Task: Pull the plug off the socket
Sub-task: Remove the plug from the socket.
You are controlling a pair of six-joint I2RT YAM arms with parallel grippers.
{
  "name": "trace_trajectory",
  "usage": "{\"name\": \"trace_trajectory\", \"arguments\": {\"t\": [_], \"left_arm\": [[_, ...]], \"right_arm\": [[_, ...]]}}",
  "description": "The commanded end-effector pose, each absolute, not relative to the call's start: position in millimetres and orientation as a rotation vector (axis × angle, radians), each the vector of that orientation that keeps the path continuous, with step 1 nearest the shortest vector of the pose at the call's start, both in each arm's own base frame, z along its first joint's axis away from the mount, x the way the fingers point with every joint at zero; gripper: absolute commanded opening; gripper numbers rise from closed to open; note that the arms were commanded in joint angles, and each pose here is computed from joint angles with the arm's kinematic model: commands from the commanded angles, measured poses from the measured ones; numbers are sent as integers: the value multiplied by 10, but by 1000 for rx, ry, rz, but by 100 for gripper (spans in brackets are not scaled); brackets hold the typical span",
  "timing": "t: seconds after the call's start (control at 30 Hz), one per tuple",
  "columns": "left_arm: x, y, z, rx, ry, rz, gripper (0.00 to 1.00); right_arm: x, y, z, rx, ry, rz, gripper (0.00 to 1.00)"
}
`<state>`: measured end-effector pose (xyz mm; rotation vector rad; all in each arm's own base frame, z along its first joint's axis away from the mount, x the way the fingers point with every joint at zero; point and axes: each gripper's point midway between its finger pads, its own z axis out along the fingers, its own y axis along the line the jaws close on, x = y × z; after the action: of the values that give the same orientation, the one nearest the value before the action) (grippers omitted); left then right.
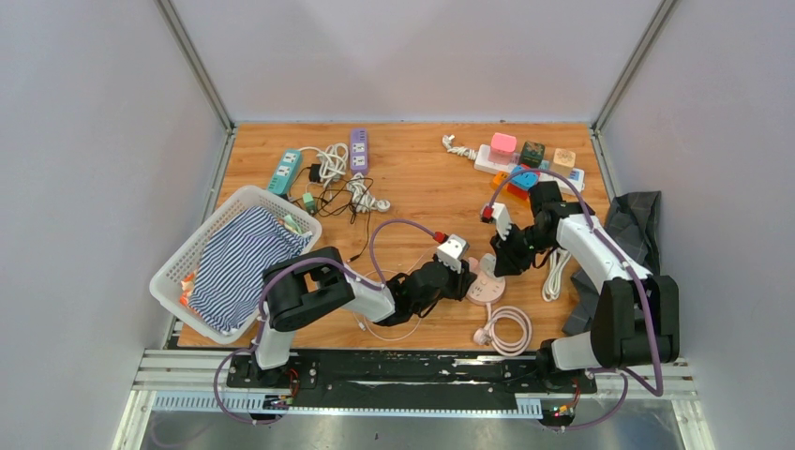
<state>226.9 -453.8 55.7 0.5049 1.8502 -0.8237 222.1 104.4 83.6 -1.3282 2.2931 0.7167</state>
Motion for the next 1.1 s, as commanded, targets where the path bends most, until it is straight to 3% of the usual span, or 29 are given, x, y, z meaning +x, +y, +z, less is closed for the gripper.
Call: {"name": "trace_trajectory", "arguments": {"t": [0.0,0.2,0.63,1.07], "left_arm": [[2105,-4403,-42,595,2024,-769,0],[2103,-4407,-48,596,2025,-771,0],[2106,-4430,-49,601,2025,-777,0],[2119,-4422,-70,598,2032,-771,0]], "right_arm": [[1992,1187,960,-1217,2334,897,0],[2123,1044,870,-1140,2394,779,0],[1500,1577,1170,-1410,2083,1242,0],[2115,1110,983,-1153,2326,787,0]]}}
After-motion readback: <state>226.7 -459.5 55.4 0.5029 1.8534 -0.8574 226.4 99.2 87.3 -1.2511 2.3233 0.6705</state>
